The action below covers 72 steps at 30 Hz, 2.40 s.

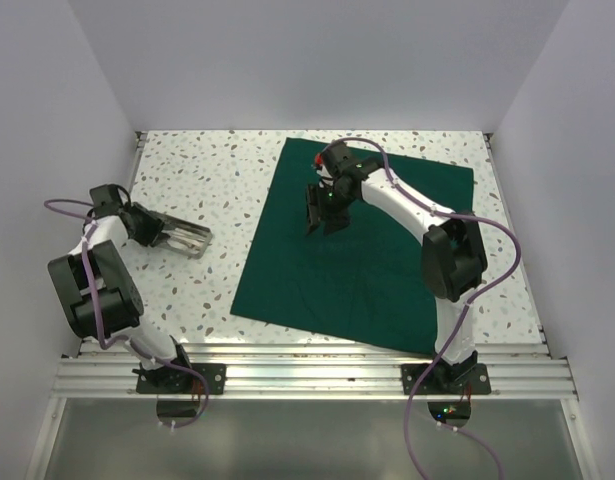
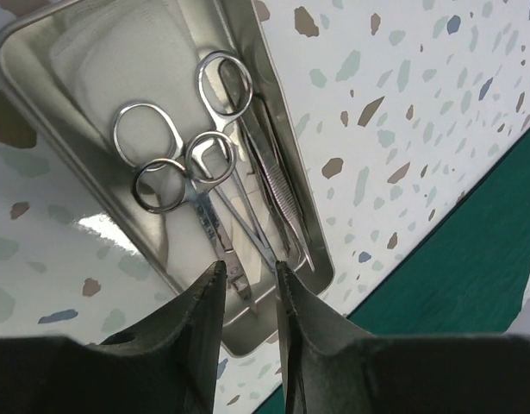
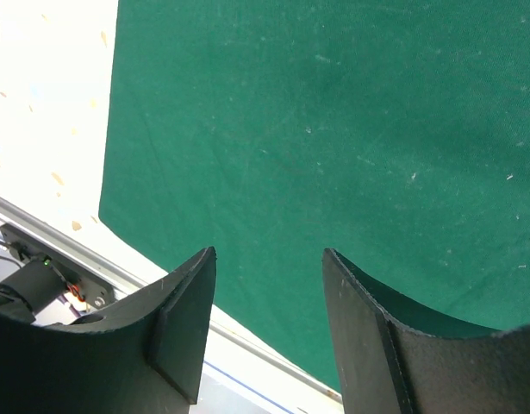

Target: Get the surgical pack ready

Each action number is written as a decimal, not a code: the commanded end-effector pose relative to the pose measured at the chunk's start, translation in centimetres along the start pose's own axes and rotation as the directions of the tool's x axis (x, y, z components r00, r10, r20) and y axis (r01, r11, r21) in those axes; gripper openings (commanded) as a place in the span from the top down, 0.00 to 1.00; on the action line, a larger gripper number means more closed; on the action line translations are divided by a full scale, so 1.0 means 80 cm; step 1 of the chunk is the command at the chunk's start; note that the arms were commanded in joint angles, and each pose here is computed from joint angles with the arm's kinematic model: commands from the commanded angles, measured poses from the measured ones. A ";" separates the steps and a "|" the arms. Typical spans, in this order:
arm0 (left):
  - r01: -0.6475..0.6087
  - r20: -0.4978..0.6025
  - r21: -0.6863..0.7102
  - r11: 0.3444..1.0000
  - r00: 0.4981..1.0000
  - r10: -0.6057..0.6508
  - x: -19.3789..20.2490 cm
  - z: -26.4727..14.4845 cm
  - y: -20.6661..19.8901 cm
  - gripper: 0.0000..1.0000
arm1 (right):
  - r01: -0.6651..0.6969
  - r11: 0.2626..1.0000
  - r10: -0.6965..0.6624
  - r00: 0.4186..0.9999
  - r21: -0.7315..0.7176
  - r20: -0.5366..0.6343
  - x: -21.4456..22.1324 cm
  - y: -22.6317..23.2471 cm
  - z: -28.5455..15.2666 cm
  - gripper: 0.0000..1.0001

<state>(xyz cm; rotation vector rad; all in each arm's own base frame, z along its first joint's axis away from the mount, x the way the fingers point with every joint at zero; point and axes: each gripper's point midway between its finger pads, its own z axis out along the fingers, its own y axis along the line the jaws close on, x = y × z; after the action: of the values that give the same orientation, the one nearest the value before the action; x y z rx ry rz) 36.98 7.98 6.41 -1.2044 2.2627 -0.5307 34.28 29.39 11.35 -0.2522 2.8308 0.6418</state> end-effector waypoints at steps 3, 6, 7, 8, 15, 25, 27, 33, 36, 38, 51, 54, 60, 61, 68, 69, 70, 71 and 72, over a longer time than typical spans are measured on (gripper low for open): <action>-0.021 0.046 -0.118 0.993 0.999 0.026 -0.002 -0.026 0.023 0.67 | -0.001 0.999 0.001 1.000 -0.040 0.009 -0.003 0.008 -0.012 0.43; -0.005 0.013 -0.179 0.984 1.000 0.007 0.008 -0.023 0.040 0.66 | -0.006 0.999 0.006 1.000 -0.044 0.010 -0.004 0.008 -0.012 0.43; 0.000 0.006 -0.194 0.981 1.000 0.001 0.009 -0.022 0.044 0.66 | -0.010 0.999 0.010 1.000 -0.045 0.011 -0.004 0.008 -0.013 0.43; 0.003 0.007 -0.208 0.978 1.000 -0.002 0.010 -0.021 0.048 0.64 | -0.007 0.999 0.008 1.000 -0.040 0.012 -0.004 0.007 -0.013 0.43; 0.007 -0.002 -0.202 0.979 1.000 -0.008 0.001 0.002 0.049 0.62 | -0.015 0.999 0.016 1.000 -0.034 0.013 -0.002 0.002 -0.013 0.43; -0.012 -0.020 -0.199 0.980 1.000 0.008 -0.008 0.013 0.046 0.95 | -0.042 0.999 0.043 0.999 -0.023 0.032 -0.006 -0.011 -0.023 0.43; -0.031 -0.022 -0.186 0.982 0.999 0.027 -0.009 0.009 0.041 1.00 | -0.047 0.999 0.048 0.998 -0.021 0.041 -0.009 -0.013 -0.025 0.43; -0.122 -0.015 -0.109 0.986 0.992 0.122 -0.015 -0.016 0.002 1.00 | -0.162 0.987 0.163 0.985 -0.011 0.055 -0.020 -0.044 -0.033 0.43; -0.177 -0.029 -0.057 0.983 0.984 0.176 -0.002 -0.025 -0.032 1.00 | -0.218 0.976 0.217 0.973 0.015 0.080 -0.027 -0.069 -0.045 0.43; -0.223 -0.039 -0.019 0.975 0.974 0.222 0.013 -0.030 -0.060 1.00 | -0.239 0.971 0.236 0.968 0.025 0.086 -0.029 -0.080 -0.055 0.42; -0.371 -0.307 0.115 0.922 0.869 0.388 0.206 0.010 -0.179 1.00 | -0.307 0.932 0.293 0.951 0.195 0.095 0.006 -0.132 -0.096 0.32; -0.367 -0.339 0.098 0.925 0.862 0.377 0.233 0.023 -0.195 1.00 | -0.310 0.898 0.287 0.951 0.312 0.118 0.016 -0.161 -0.110 0.11; -0.407 -0.414 0.116 0.906 0.809 0.416 0.330 0.042 -0.243 1.00 | -0.319 0.890 0.320 0.946 0.326 0.052 0.034 -0.176 -0.111 0.01; -0.411 -0.417 0.115 0.904 0.806 0.420 0.339 0.046 -0.248 1.00 | -0.318 0.892 0.320 0.946 0.321 0.049 0.034 -0.175 -0.111 0.01; -0.394 -0.457 0.087 0.915 0.801 0.388 0.399 0.059 -0.276 1.00 | -0.282 0.907 0.281 0.958 0.313 0.050 0.030 -0.175 -0.115 0.01; -0.402 -0.469 0.089 0.911 0.790 0.395 0.415 0.062 -0.278 1.00 | -0.271 0.905 0.273 0.961 0.329 0.041 0.033 -0.178 -0.117 0.01; -0.406 -0.480 0.075 0.911 0.786 0.390 0.422 0.063 -0.276 1.00 | -0.265 0.906 0.270 0.962 0.330 0.033 0.036 -0.179 -0.115 0.01; -0.405 -0.489 0.072 0.911 0.782 0.387 0.430 0.069 -0.279 1.00 | -0.262 0.906 0.266 0.963 0.333 0.033 0.038 -0.180 -0.115 0.01; -0.415 -0.500 0.079 0.906 0.770 0.396 0.443 0.068 -0.280 1.00 | -0.259 0.906 0.262 0.964 0.336 0.037 0.037 -0.183 -0.114 0.01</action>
<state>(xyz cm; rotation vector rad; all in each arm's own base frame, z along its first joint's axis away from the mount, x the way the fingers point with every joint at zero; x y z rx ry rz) 37.65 -32.21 4.38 -0.5267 2.8896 -0.6550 33.69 12.64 11.51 0.2449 2.9621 0.2028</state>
